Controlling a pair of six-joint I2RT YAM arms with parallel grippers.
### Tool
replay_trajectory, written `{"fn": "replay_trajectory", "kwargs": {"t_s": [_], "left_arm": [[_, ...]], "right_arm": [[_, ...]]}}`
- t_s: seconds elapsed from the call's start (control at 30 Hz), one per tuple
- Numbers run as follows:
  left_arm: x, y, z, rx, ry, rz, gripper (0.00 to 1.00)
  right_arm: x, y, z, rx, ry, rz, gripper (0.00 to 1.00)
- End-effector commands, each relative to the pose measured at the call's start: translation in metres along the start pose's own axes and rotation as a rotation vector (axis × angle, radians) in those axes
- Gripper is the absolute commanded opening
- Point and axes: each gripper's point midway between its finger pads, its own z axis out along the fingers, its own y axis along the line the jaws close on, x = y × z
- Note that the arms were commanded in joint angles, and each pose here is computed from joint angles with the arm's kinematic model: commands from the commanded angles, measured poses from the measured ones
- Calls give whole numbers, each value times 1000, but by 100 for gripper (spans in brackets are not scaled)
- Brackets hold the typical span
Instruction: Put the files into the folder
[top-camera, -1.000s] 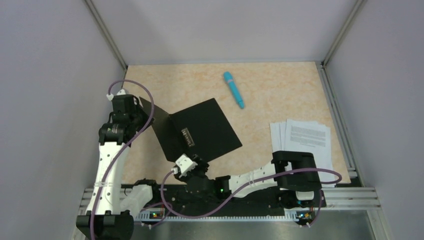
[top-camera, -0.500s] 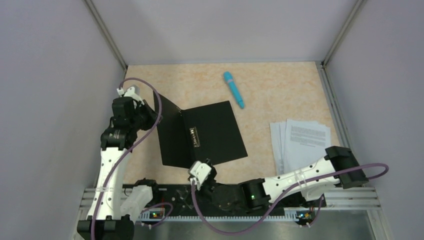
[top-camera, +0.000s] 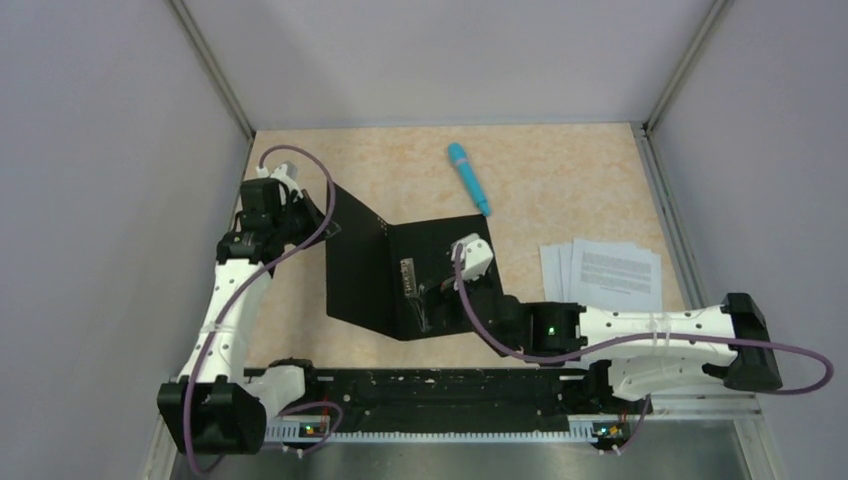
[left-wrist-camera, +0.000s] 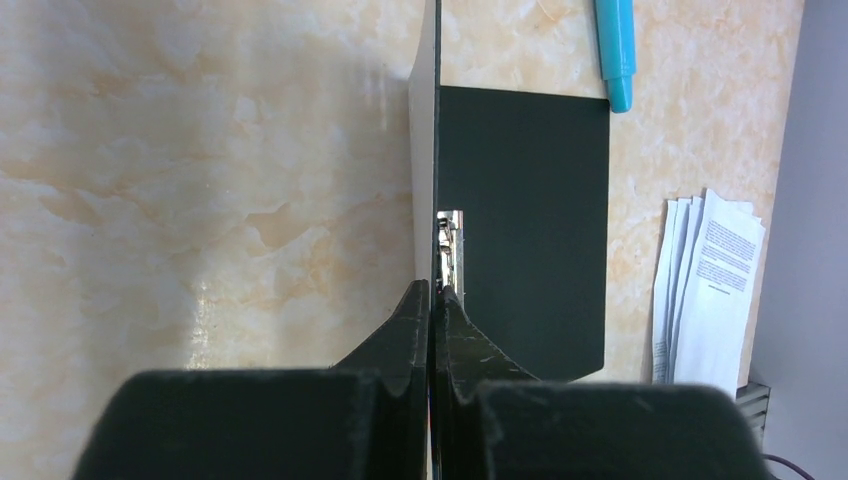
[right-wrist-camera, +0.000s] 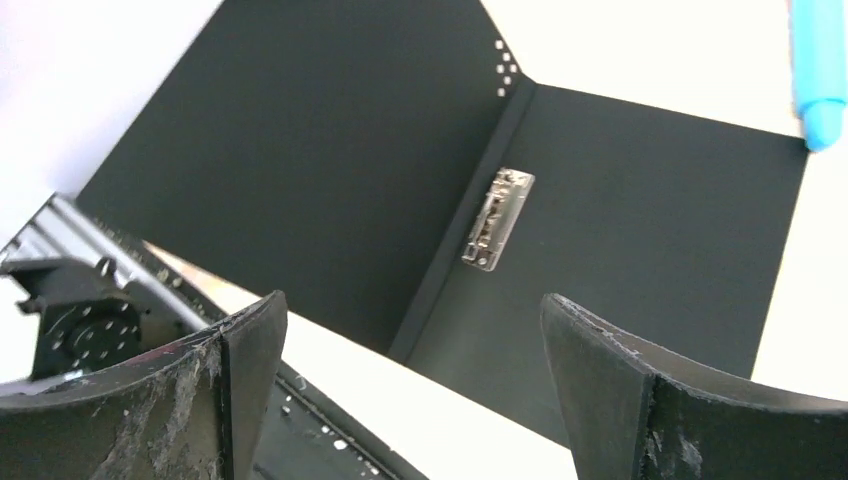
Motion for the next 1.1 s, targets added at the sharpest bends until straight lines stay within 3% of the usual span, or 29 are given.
{"fn": "replay_trajectory", "kwargs": {"t_s": [0.0,0.1,0.27,0.4,0.5,0.67,0.83,1.07], "left_arm": [[-34,-10,-2,21,-92,46,0],[-42,5,-1,-43,-98,45,3],[-59,32,0,-195,-117,51,43],[-91,69,-25,-478,-217,53,55],[-116,69,-55,-572,-308,57,57],[-139,13,-87,-372,-425,71,56],[-103,-38,-59,-138,-281,69,44],[-43,-42,-11,-80,-98,33,31]], "right_arm": [[2,-32,2,57,37,92,95],[4,-48,10,90,51,113,96],[11,-63,25,120,89,138,95],[21,-68,40,145,130,134,96],[28,-70,52,163,159,129,95],[44,-64,80,183,221,96,95],[63,-62,112,200,283,79,94],[81,-60,155,227,333,66,91]]}}
